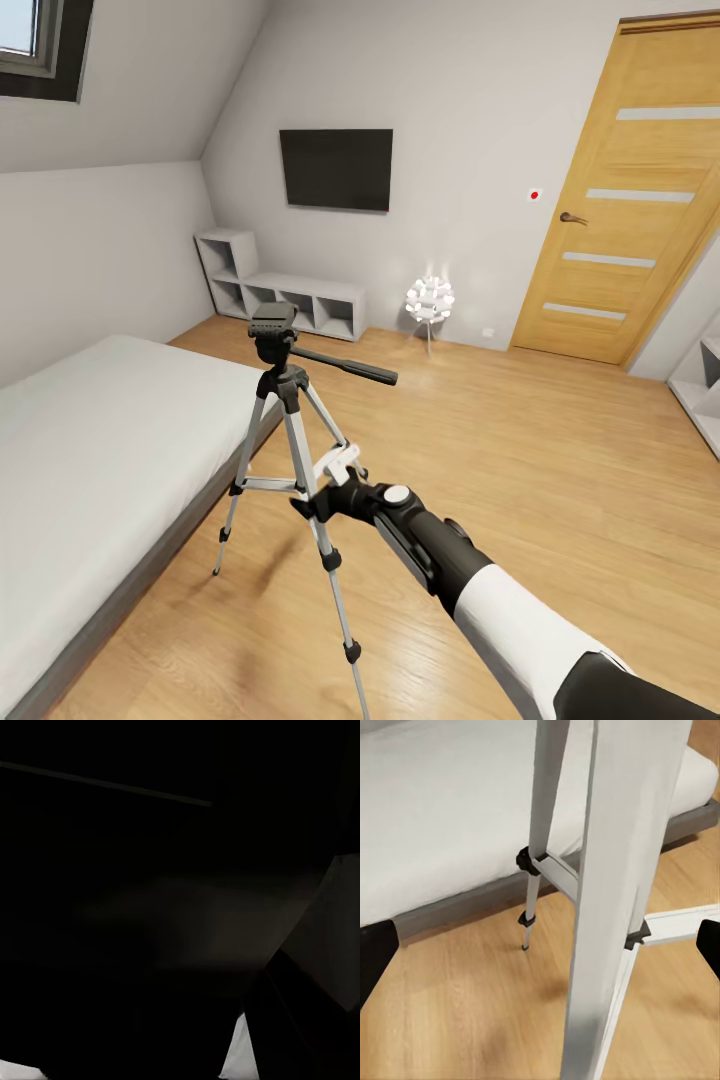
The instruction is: Attach the digital camera to the camera tripod in the bedroom.
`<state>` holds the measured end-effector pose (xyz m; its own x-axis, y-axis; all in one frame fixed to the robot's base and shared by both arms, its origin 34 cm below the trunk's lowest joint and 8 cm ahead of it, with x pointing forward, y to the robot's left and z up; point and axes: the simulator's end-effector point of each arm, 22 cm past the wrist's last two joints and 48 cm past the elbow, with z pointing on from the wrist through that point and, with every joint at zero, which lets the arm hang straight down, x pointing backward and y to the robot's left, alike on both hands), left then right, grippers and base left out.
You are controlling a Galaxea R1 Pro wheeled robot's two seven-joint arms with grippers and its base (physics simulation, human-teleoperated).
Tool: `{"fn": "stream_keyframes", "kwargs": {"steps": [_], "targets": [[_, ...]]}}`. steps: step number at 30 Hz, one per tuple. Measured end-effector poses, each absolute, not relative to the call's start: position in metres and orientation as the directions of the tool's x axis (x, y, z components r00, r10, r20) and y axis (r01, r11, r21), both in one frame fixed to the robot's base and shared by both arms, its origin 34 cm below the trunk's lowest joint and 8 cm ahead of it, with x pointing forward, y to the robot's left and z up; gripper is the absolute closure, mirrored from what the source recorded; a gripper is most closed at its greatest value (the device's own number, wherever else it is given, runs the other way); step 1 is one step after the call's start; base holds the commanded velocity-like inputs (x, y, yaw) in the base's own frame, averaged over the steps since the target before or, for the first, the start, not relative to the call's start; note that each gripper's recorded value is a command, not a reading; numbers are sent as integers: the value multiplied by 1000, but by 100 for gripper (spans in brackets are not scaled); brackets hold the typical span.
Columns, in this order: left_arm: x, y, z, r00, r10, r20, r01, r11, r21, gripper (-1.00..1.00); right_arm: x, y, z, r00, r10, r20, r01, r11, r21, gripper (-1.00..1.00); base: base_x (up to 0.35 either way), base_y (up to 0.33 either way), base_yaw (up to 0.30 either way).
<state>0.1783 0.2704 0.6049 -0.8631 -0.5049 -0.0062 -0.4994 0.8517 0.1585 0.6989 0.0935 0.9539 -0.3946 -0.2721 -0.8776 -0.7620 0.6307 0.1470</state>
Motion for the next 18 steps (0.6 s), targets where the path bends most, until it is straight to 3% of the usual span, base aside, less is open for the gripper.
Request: {"fn": "stream_keyframes", "kwargs": {"steps": [10,18], "targets": [[178,271,605,-863,-505,-6,-500,851,160,100,700,96,960,-385,-263,-885,-766,626,147,-100,0,0,1],[178,271,605,-863,-506,-5,-500,851,160,100,693,94,949,-429,-299,-852,-762,627,164,-100,0,0,191]]}}
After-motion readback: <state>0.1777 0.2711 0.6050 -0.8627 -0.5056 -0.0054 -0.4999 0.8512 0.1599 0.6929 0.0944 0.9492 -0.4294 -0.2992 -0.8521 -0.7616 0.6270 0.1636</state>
